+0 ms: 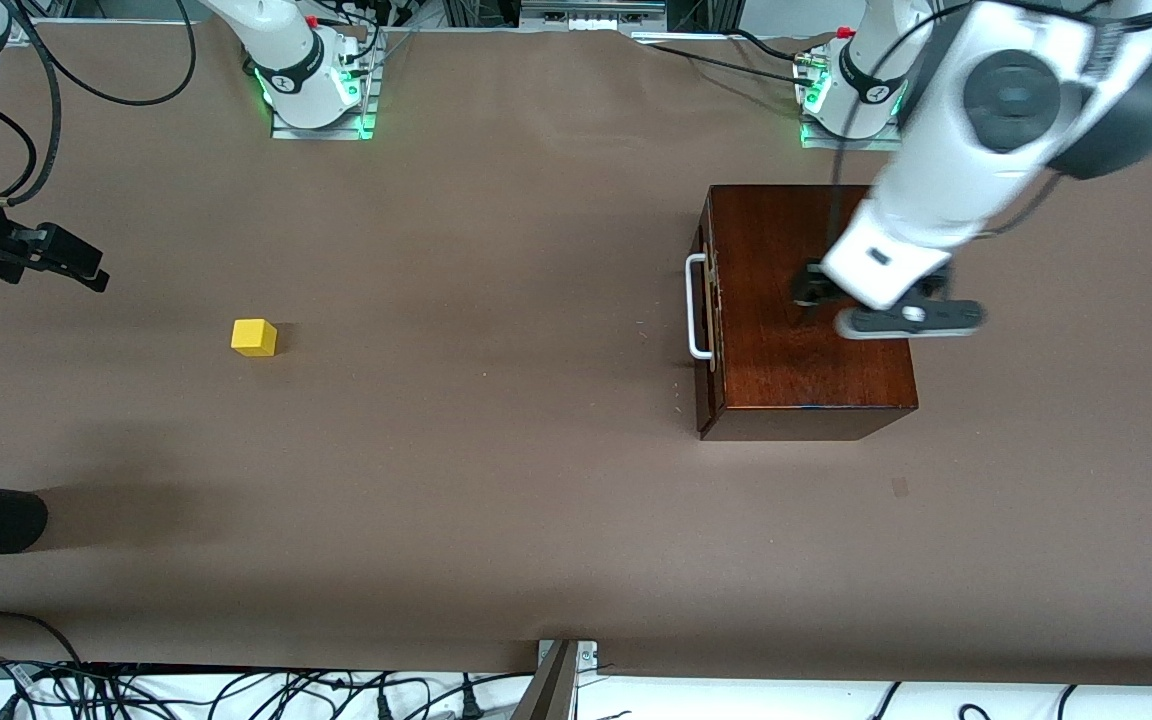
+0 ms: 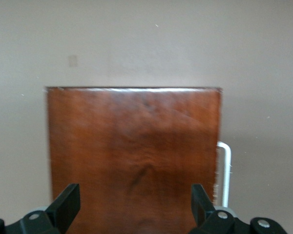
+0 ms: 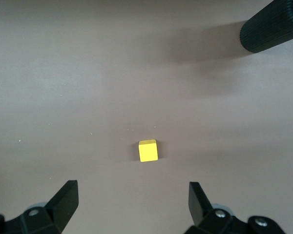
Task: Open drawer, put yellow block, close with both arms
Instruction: 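Move the left gripper to the white drawer handle and grasp it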
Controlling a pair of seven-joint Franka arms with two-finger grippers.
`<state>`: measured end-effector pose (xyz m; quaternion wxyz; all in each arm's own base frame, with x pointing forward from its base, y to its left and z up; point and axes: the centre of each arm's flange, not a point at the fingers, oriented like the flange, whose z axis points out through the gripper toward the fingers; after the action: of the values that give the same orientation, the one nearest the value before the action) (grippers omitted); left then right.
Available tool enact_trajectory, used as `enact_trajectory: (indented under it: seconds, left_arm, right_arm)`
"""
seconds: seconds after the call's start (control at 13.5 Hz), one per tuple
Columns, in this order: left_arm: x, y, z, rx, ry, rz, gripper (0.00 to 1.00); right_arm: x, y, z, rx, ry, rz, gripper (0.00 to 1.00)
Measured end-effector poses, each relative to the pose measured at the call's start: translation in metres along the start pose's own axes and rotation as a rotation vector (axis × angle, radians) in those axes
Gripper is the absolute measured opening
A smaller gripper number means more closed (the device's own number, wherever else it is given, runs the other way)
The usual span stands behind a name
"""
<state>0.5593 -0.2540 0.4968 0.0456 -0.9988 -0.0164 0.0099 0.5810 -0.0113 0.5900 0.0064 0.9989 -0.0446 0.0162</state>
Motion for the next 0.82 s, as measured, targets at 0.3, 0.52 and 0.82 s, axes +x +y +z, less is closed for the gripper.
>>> enact_trajectory:
  seconds: [0.3,0.52,0.82]
  left_arm:
    - [-0.039,0.090,0.037,0.078,-0.016,0.017,1.00]
    - [-0.077,0.155,0.074,0.193,0.029,0.025,1.00]
    - [-0.101,0.215,0.122,0.247,0.040,0.041,1.00]
  right_arm:
    - [0.000,0.000,0.000,0.000,0.000,0.000,1.00]
    - [0.000,0.000,0.000,0.000,0.000,0.000,1.00]
    - [0.000,0.000,0.000,0.000,0.001,0.000,1.00]
